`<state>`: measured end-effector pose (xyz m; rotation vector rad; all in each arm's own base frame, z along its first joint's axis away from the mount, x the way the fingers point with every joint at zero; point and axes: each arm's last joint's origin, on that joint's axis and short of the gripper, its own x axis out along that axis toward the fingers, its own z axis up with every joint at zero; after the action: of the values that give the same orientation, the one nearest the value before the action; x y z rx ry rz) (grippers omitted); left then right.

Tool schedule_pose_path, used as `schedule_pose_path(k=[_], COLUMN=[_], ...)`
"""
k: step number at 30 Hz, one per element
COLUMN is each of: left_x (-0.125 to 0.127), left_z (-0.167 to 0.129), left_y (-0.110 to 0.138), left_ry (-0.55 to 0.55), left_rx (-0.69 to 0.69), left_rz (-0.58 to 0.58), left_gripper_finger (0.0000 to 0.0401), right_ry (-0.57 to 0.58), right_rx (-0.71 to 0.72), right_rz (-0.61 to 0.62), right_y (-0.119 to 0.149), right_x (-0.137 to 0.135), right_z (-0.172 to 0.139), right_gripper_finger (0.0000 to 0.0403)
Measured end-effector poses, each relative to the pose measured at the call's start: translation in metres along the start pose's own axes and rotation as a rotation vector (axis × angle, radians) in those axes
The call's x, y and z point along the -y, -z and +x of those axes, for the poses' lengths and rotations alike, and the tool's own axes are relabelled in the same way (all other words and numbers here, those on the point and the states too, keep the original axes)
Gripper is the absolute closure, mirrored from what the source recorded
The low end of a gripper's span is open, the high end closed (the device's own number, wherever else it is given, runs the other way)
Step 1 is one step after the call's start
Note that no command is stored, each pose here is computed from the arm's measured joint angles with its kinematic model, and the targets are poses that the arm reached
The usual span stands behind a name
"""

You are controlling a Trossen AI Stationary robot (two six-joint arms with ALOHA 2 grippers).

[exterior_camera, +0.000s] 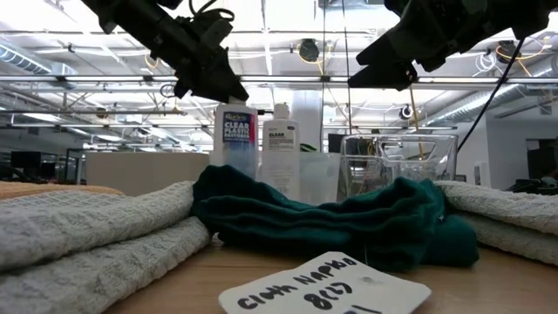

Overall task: Pick & Place Kitchen Items
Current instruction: Put the white plastic restorer bottle into the white bin

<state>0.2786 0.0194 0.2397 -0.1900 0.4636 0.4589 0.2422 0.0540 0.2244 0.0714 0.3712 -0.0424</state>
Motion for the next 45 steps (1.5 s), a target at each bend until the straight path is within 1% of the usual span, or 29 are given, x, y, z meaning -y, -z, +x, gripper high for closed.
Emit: schedule_pose_path(k=[7,9,15,21,27,33,37,41,45], left_x=[0.003,0.003,0.002,0.003,0.004,0.004,0.005,0.004,0.002], left_z=[0.009,0.010,0.007,0.005,0.005,0.005,0.005,-0.001,-0.011], left_y=[0.003,0.004,0.004,0.002,0.000,-0.002,-0.003,-0.008,-0.016], left_ry=[-0.007,-0.006,-0.001,0.016,0.031,0.039,0.042,0.048,0.060], left_rx=[-0.001,-0.001,-0.012,0.000,0.012,0.032,0.046,0.076,0.124], left_rz=[-0.002,-0.002,0.003,0.021,0.023,0.037,0.040,0.054,0.036], left_gripper_finger=[0.0281,0.0268,0.0209,0.0176,0.0168,0.0167,0.0167,0.0167,0.0166], right_ry=[0.001,0.001,0.002,0.000,-0.015,-0.071,-0.201,-0.364,-0.519], right_rx=[0.000,-0.001,-0.005,-0.006,0.012,0.063,0.066,0.049,0.047], right_rz=[0.000,0.000,-0.001,-0.003,-0.003,-0.034,-0.060,-0.019,-0.029], right_y=[0.000,0.000,0.001,0.001,-0.002,-0.010,-0.014,-0.017,-0.019], right_x=[0.000,0.000,0.000,0.000,-0.002,-0.011,-0.017,-0.021,-0.027], right_z=[0.000,0.000,0.000,0.000,-0.005,-0.019,-0.036,-0.054,-0.074], right_gripper_finger=[0.0110,0.0110,0.0110,0.0110,0.0110,0.0110,0.0110,0.0110,0.0110])
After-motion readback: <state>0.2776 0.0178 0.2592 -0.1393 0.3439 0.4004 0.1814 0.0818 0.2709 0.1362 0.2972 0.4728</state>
